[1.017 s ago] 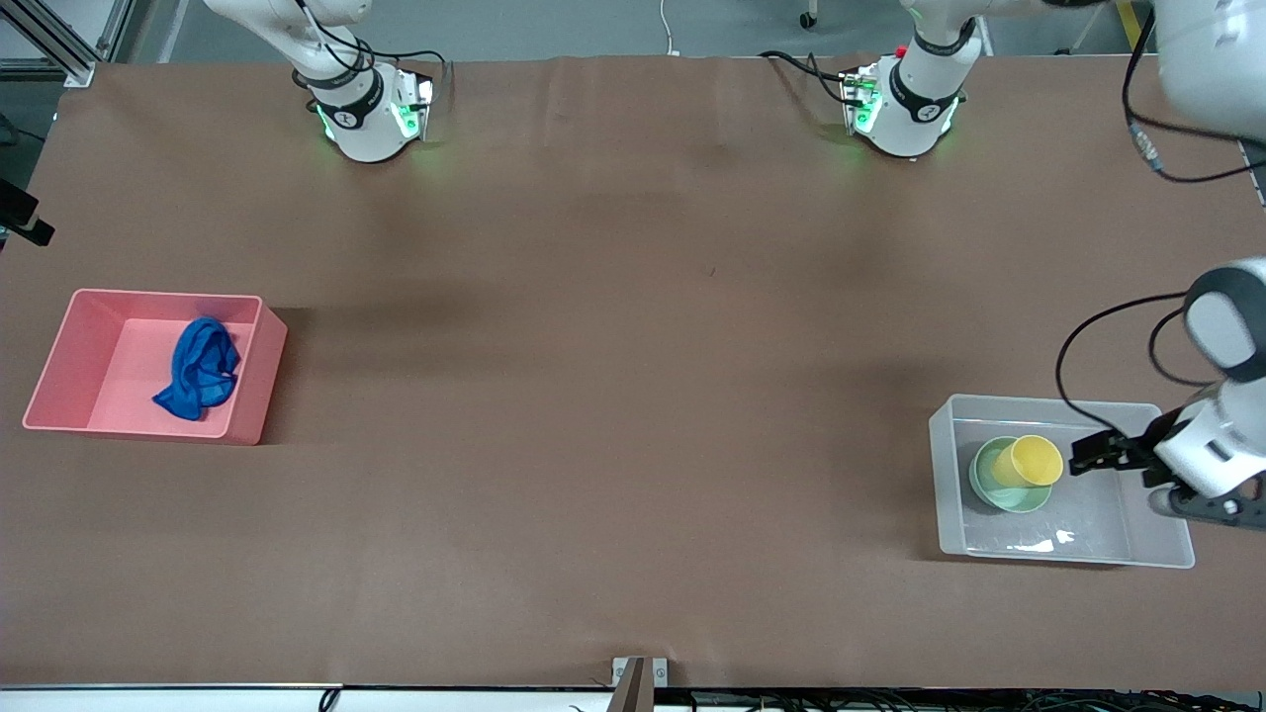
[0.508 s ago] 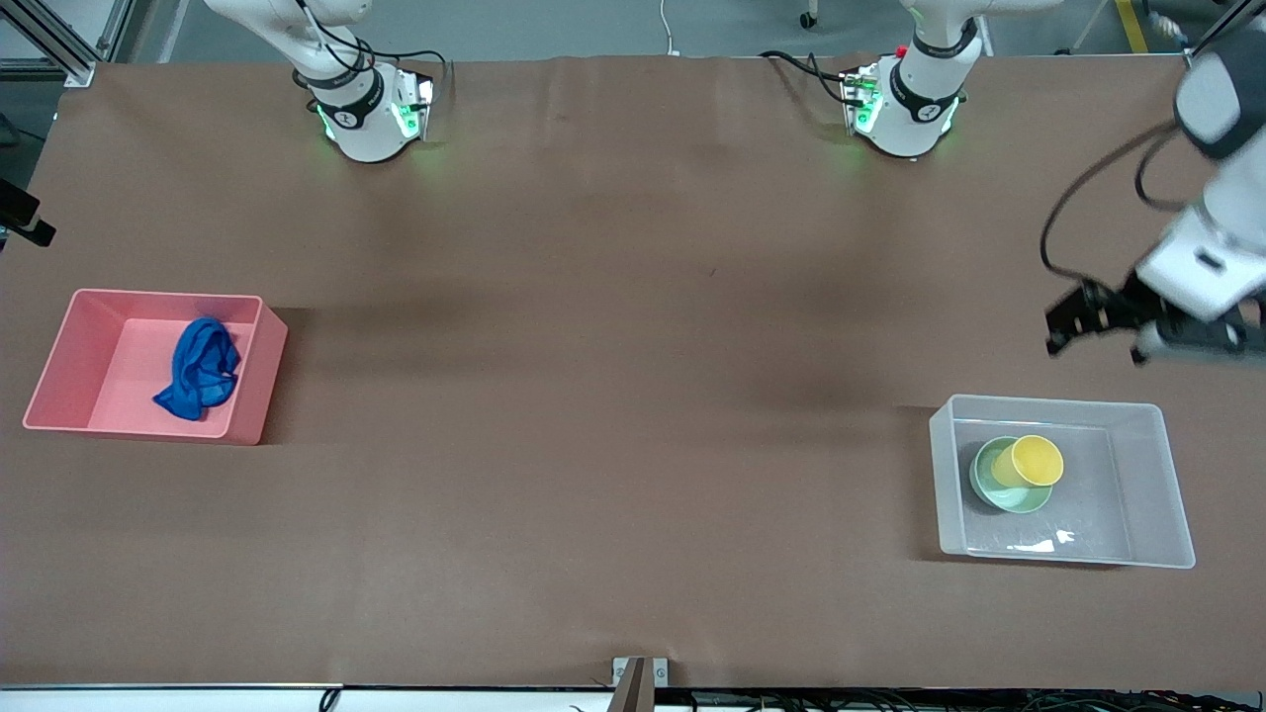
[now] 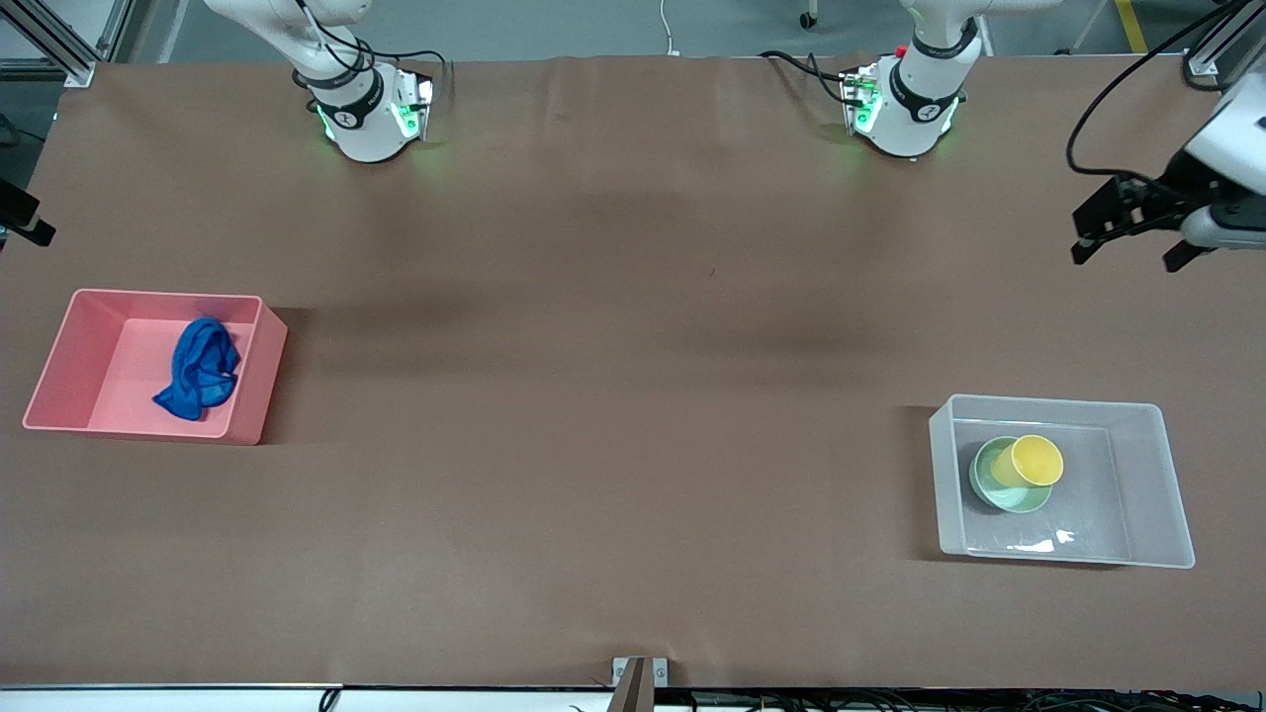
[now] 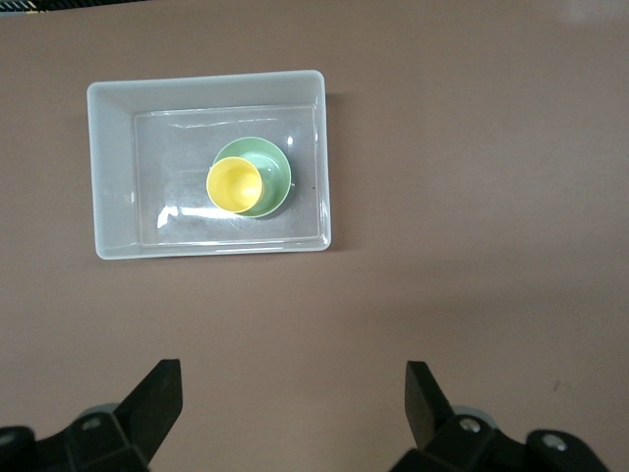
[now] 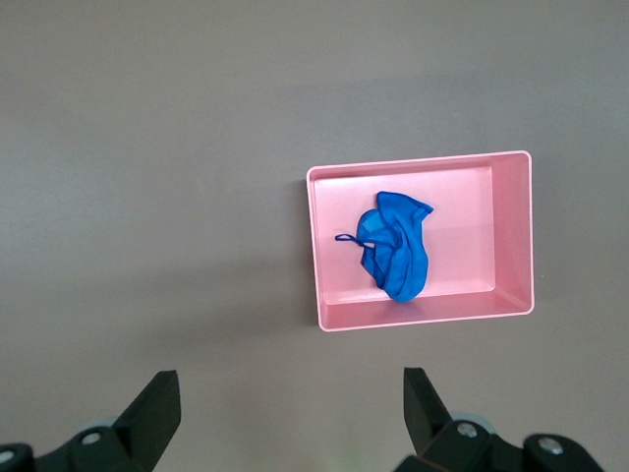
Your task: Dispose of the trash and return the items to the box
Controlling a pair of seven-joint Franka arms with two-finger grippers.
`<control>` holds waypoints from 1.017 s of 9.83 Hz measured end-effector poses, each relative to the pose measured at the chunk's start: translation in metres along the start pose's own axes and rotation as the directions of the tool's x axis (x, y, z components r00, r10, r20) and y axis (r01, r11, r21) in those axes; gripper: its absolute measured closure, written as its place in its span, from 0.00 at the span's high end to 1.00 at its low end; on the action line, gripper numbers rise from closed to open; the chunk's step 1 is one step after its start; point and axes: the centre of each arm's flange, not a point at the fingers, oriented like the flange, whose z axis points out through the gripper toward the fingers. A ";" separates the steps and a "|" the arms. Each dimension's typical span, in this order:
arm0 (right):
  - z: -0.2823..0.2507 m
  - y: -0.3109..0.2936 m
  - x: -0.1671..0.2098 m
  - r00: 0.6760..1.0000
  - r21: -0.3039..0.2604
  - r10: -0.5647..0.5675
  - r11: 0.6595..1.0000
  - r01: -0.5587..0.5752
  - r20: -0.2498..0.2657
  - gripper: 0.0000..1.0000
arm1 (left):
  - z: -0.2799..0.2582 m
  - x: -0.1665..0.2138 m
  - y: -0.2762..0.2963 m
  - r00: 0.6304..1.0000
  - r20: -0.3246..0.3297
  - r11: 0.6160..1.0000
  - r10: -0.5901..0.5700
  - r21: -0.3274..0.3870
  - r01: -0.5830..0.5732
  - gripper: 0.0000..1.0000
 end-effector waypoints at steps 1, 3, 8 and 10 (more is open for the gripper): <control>0.000 0.000 0.000 1.000 0.000 0.000 1.000 0.000 0.000 1.00 | -0.012 0.012 -0.001 0.999 0.032 1.000 0.000 -0.003 0.000 1.00; 0.000 0.000 0.000 1.000 0.000 0.000 1.000 0.000 0.000 1.00 | -0.016 0.026 0.000 0.997 0.069 1.000 -0.020 -0.005 0.021 1.00; 0.000 0.000 0.000 1.000 0.000 0.000 1.000 0.000 0.001 1.00 | -0.011 0.023 0.014 0.993 0.105 0.999 -0.046 -0.005 0.046 1.00; 0.000 0.000 0.000 1.000 0.000 0.000 1.000 0.000 0.001 1.00 | -0.010 0.023 0.014 0.993 0.108 0.999 -0.041 -0.006 0.042 1.00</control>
